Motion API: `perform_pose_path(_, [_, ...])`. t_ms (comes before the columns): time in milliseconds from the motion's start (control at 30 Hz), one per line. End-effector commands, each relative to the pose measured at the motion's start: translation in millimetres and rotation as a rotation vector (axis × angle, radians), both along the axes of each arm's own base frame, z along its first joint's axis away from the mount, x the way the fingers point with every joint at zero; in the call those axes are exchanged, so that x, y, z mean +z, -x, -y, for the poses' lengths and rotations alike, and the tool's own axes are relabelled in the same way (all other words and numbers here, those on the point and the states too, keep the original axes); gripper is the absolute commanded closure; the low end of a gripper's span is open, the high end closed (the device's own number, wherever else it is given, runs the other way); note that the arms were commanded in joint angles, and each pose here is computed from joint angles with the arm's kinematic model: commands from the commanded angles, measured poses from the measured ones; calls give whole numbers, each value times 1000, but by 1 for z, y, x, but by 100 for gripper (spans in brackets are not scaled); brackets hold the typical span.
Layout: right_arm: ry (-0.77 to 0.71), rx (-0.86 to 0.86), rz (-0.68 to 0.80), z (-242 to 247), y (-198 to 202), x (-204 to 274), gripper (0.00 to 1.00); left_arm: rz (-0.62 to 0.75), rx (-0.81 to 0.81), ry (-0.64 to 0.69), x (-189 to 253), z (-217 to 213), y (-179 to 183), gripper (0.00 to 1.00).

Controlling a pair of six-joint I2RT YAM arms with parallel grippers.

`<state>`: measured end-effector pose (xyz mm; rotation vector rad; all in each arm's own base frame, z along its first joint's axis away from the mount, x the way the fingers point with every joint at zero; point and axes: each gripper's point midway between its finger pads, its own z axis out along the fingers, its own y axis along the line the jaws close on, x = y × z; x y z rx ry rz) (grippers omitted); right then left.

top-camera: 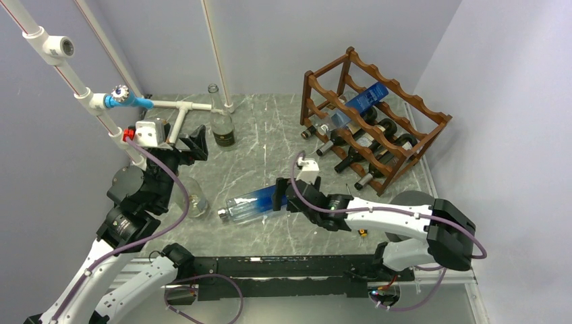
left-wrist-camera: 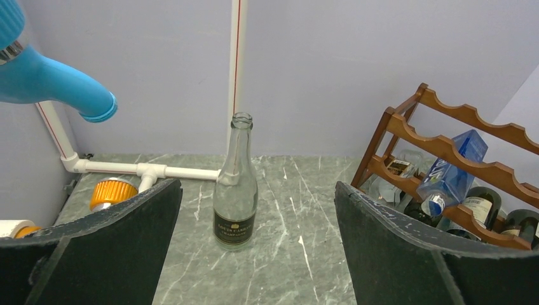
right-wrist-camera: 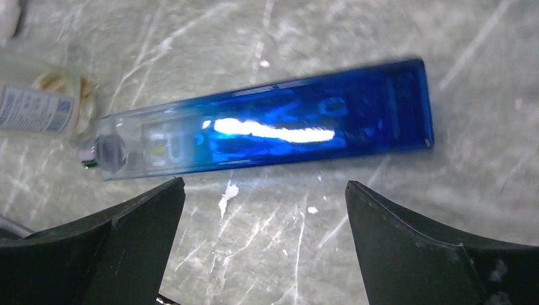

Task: Put the wine bottle on the wine rack
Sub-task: Pick up the wine bottle from the center of the board.

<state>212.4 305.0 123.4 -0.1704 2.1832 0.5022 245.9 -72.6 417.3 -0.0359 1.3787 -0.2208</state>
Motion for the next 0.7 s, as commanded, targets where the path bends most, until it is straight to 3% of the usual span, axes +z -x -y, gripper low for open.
perform_pose_path(0, [-271,-325,-153,18,-2,-18,0,37,20,44,16,-6,3,4])
perform_pose_path(133, [-299,-423,-212,29,-16,-32,1,32,30,33,13,-6,0,4])
perform_pose_path(400, [-391,-422,-188,29,-67,-37,2,23,18,31,11,-3,-2,4])
perform_pose_path(667, [-4,-374,-63,16,-157,-39,0,19,6,27,11,0,-2,4])
